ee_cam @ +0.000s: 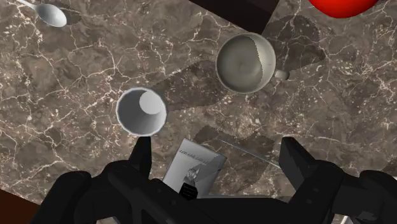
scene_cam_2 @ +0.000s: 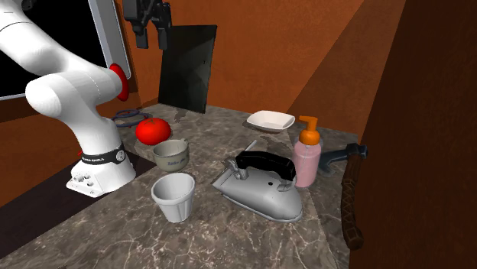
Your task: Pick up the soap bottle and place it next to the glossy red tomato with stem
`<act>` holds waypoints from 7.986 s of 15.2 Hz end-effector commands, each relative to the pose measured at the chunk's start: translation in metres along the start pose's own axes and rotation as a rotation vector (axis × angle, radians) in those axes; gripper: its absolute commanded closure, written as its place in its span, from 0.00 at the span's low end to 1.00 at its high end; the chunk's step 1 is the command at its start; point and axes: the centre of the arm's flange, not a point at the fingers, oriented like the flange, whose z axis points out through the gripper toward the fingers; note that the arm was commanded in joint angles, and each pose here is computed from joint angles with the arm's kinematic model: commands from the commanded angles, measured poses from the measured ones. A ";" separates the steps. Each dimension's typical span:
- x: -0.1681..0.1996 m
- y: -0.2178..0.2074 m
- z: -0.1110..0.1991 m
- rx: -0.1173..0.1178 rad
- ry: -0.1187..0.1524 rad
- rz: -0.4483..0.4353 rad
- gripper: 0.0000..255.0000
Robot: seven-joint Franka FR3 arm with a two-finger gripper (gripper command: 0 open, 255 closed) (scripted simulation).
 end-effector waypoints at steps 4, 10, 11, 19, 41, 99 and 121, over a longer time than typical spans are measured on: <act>0.036 -0.005 0.013 0.006 0.006 0.003 0.00; 0.108 -0.016 0.038 0.019 0.018 0.008 0.00; 0.120 -0.017 0.042 0.021 0.020 0.009 0.00; 0.217 -0.031 0.074 0.038 0.036 0.016 0.00; 0.394 -0.058 0.166 0.067 0.064 0.028 0.00; 0.303 -0.091 -0.017 0.067 0.064 0.028 1.00; 0.050 -0.230 -0.049 0.067 0.064 0.028 1.00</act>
